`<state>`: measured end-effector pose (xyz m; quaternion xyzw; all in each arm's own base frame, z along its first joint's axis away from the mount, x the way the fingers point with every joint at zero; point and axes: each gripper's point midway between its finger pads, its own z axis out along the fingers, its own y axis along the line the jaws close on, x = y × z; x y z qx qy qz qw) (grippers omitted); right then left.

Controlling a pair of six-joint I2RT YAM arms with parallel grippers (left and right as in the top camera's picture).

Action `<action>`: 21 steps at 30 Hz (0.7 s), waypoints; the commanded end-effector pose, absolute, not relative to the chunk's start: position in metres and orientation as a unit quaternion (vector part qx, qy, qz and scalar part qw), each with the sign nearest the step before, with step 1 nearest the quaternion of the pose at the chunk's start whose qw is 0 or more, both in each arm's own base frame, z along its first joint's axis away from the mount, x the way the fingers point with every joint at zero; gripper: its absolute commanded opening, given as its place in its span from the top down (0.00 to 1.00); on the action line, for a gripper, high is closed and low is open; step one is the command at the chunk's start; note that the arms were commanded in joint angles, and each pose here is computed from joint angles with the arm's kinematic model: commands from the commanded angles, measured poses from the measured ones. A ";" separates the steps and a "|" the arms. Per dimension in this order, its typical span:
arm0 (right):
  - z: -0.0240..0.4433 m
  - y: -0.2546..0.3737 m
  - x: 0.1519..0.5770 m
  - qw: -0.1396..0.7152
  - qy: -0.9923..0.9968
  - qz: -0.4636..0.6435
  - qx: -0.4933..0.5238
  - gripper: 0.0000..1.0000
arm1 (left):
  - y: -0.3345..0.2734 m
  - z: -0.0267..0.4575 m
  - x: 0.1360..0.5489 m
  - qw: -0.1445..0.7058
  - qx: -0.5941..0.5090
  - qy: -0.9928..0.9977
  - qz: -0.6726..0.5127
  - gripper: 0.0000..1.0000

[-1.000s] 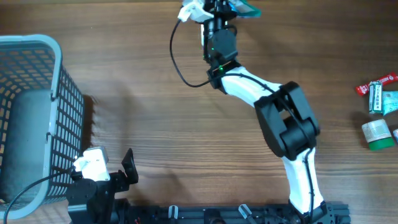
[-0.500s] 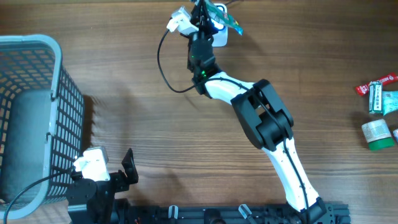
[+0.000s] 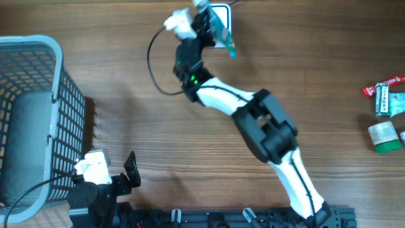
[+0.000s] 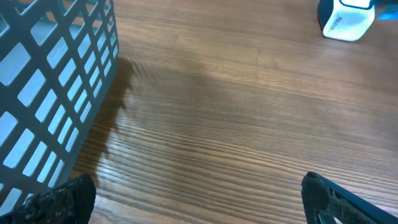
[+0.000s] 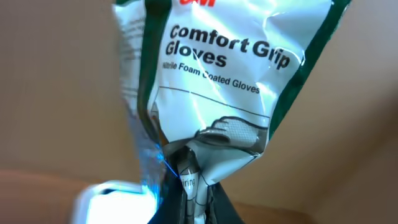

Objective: Scan the item barcode
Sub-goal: 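Carry the gloves pack to the table's right edge and release it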

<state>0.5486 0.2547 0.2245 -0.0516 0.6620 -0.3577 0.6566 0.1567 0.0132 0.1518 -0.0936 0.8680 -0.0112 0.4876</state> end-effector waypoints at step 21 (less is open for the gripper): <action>0.218 -0.320 0.385 0.214 0.586 -0.682 0.381 0.07 | 0.012 0.151 0.157 0.490 -0.093 0.867 -0.015 0.00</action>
